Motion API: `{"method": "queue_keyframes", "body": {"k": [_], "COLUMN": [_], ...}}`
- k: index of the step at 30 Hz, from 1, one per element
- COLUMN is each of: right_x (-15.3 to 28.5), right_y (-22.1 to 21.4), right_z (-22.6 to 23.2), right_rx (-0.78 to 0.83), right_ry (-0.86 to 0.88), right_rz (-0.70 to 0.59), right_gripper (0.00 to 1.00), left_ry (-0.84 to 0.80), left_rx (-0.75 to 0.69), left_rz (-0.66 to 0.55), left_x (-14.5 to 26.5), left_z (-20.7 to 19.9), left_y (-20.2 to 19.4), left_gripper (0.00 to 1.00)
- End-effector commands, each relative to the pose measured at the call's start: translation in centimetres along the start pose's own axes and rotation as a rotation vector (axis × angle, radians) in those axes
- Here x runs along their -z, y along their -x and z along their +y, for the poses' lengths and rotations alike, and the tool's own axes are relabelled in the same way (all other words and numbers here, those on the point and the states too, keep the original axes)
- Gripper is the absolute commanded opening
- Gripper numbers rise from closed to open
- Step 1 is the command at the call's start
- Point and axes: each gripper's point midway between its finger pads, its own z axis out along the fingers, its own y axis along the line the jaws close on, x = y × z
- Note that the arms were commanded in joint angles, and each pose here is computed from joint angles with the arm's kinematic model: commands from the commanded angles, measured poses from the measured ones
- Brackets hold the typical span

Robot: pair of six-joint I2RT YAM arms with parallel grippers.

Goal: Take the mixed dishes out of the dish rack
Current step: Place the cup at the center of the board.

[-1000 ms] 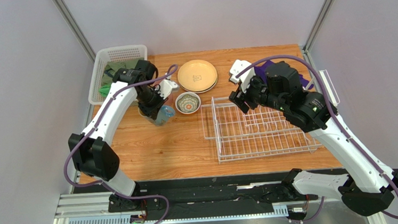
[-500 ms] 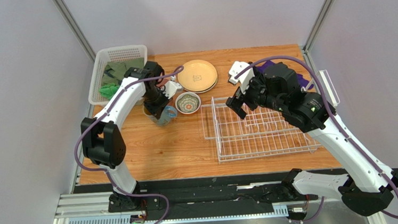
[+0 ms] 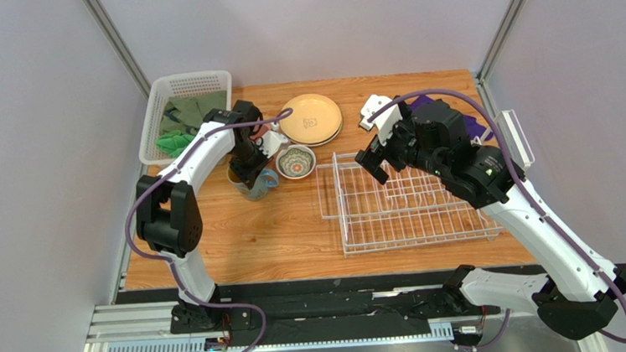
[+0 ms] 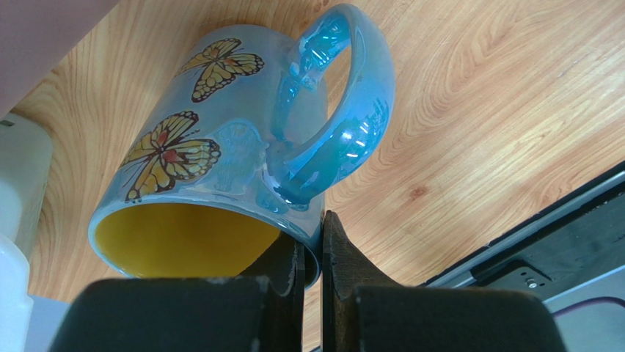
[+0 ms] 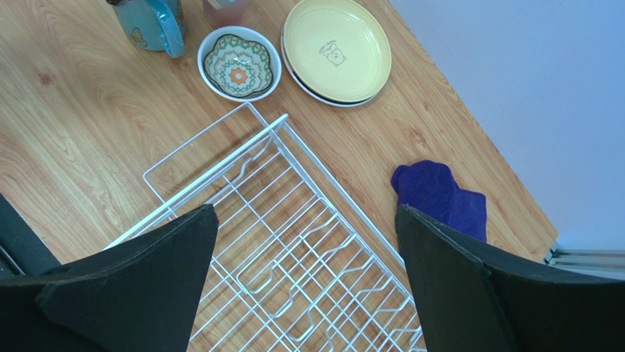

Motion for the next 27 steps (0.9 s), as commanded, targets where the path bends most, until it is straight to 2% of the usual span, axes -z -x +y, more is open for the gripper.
{"method": "queue_keyframes", "body": {"k": [1,19,23,27], "right_x": [0.6,0.4,0.5,0.6], "right_y": [1.3,0.9,0.9,0.8], "right_z": [-1.0,-0.5,-0.4,-0.4], "right_rx": [-0.007,0.001,0.002,0.004], "right_ry": [-0.051,-0.025,-0.022,-0.022], "right_rz": [-0.057,-0.037,-0.037,-0.035], "right_gripper": [1.00,1.00,1.00,1.00], "left_ry": [0.064,0.087,0.095,0.098], "left_rx": [-0.004,-0.010,-0.018,-0.017], "left_rz": [-0.028,0.000,0.001,-0.005], "left_x": [0.5,-0.2,-0.2,-0.1], "left_z": [1.3,0.7,0.6,0.5], "left_y": [0.7,1.0,1.2,1.4], "left_gripper": [0.00,0.01,0.17,0.26]}}
